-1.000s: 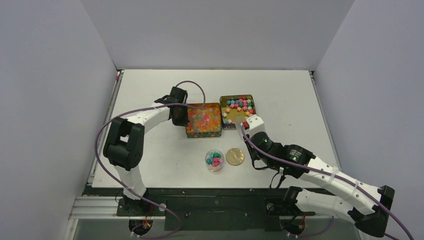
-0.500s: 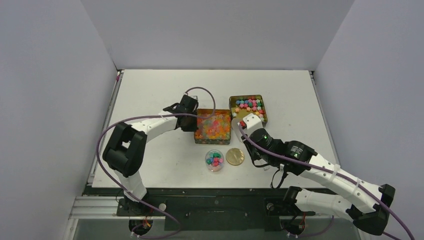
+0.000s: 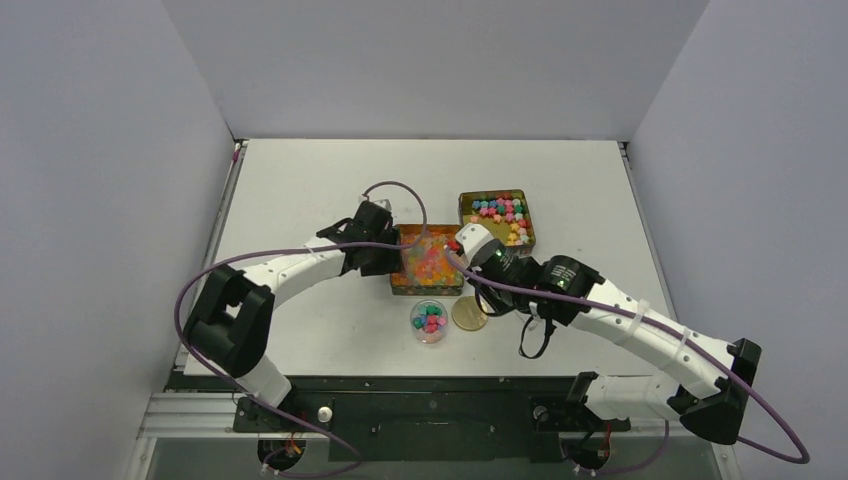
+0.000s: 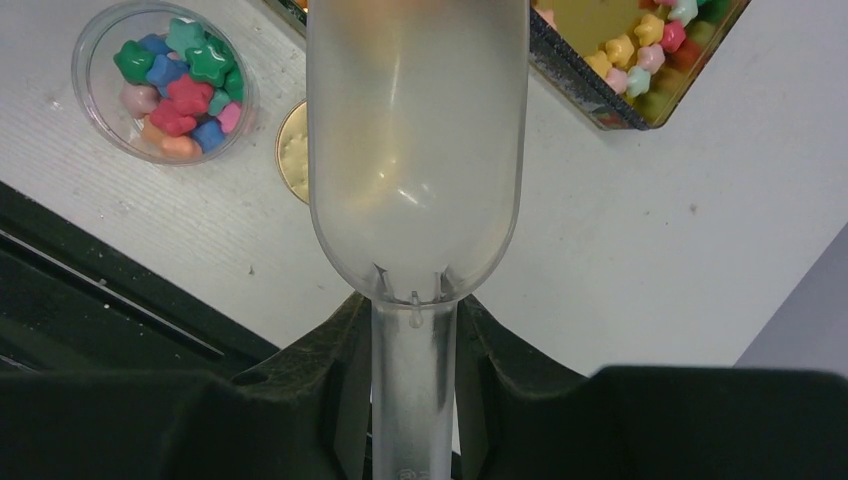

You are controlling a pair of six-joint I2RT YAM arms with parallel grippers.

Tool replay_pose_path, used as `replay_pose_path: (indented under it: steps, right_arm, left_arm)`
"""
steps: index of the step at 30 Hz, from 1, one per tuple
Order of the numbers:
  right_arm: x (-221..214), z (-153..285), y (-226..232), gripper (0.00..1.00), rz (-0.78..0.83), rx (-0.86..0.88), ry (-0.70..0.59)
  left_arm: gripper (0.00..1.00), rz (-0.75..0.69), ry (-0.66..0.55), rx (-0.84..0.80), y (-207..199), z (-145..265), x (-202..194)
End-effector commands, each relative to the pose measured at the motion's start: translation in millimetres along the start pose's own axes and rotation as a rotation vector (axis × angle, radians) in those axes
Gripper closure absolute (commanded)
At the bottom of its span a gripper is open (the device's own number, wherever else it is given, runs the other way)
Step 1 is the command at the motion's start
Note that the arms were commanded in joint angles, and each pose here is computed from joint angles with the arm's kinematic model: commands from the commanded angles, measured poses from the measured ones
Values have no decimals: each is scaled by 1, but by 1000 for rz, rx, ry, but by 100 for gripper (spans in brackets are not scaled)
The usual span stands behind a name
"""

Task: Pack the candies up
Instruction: Adjust the storage box at the center of the board, then scoop the fake candies from the storage box.

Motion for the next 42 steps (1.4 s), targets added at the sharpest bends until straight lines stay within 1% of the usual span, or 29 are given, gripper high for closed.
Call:
replay_pose_path:
  steps: [1,5,9,12,14,19,24,25,26,29,30,32,38,42]
  right_arm:
    - [17,4,-17,100,121,-47,1]
    - [24,-2,-29,100,220,-83,47]
    - [28,-12,-38,100,300,-97,129]
    - [30,-18,-39,100,347,-73,165]
    - [34,-24,-38,100,369,-62,179]
    - [34,-41,-34,100,439,-31,245]
    - [40,-51,-36,100,497,-34,310]
    - [38,-55,-36,100,513,-34,342]
    - [42,-56,-37,100,518,-37,346]
    - [38,-65,-38,100,550,-44,426]
    - [40,-69,-38,100,556,-46,443]
    - [41,-70,-39,100,560,-58,466]
    - [37,-75,-41,100,609,-80,577]
    - [40,-80,-39,100,630,-94,603]
  left_arm:
    - [49,-2,-117,-70,-18,36,28]
    - [41,-26,-176,-71,-14,61,37]
    - [33,-53,-230,-95,-6,92,44]
    - [30,-57,-249,-106,6,112,45]
    - [26,-55,-271,-126,13,128,43]
    - [19,-60,-346,-145,33,164,38]
    - [13,-86,-379,-177,42,179,24]
    - [12,-87,-392,-190,42,183,23]
    - [8,-90,-380,-200,43,181,18]
    - [0,-100,-356,-255,39,183,6]
    - [3,-97,-348,-262,40,182,2]
    - [3,-100,-336,-279,40,181,-3]
    - [4,-124,-318,-288,43,180,-12]
    - [4,-145,-316,-307,39,184,-14]
Point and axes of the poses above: each gripper's point midway between its finger pads, its own z axis back along the fingers, its own y axis along the line the jaws close on, x = y × z, the point moved 2 cm from there along z, back along the fingers, and after that the axes turned 8 degrees about z, right-handed, at the moved point
